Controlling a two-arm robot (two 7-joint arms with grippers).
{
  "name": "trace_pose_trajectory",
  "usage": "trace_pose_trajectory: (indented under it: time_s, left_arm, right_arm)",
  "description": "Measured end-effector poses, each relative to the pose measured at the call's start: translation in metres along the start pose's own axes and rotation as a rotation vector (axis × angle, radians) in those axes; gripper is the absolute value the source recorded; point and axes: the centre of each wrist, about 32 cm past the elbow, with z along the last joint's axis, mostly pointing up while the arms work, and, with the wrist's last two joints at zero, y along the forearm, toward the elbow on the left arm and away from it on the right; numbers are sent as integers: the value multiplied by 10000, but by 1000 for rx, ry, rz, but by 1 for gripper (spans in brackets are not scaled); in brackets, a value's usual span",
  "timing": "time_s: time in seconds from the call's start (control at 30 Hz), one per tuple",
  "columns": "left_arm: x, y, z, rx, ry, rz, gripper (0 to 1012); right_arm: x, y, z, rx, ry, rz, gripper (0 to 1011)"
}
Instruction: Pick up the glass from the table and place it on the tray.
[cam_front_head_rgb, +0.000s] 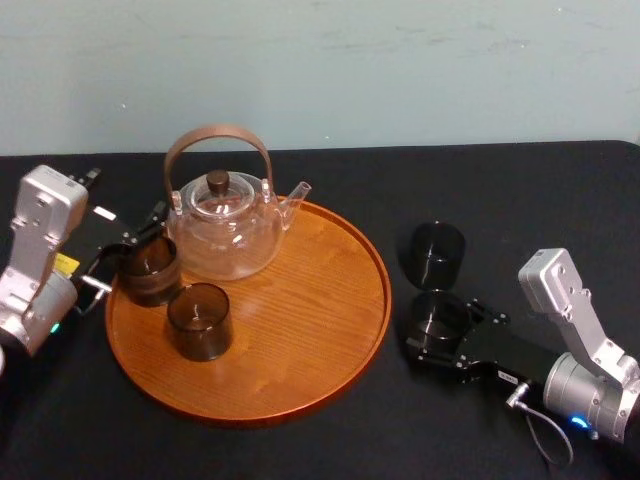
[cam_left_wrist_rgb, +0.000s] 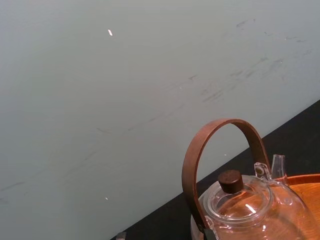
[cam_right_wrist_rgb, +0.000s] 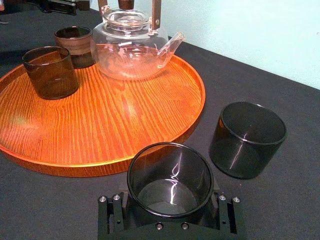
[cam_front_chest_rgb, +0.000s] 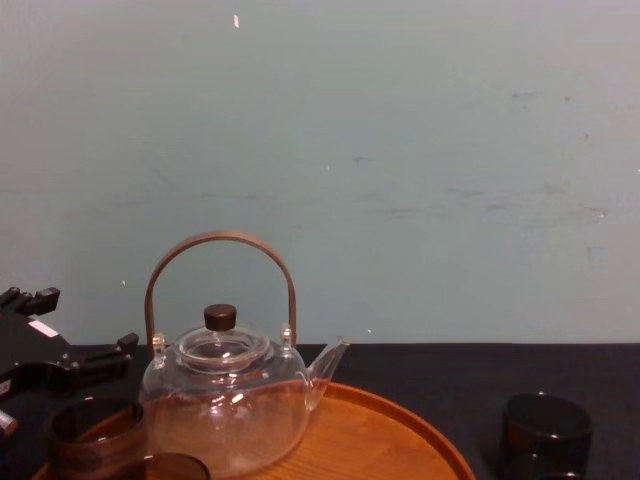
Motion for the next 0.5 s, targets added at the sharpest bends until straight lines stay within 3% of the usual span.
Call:
trace_pose_trajectory:
  time_s: [0.5]
  left_arm:
    - [0, 0, 0, 0, 0, 0, 1001]
  right_arm:
    - [1, -5, 1, 2, -1, -2, 905]
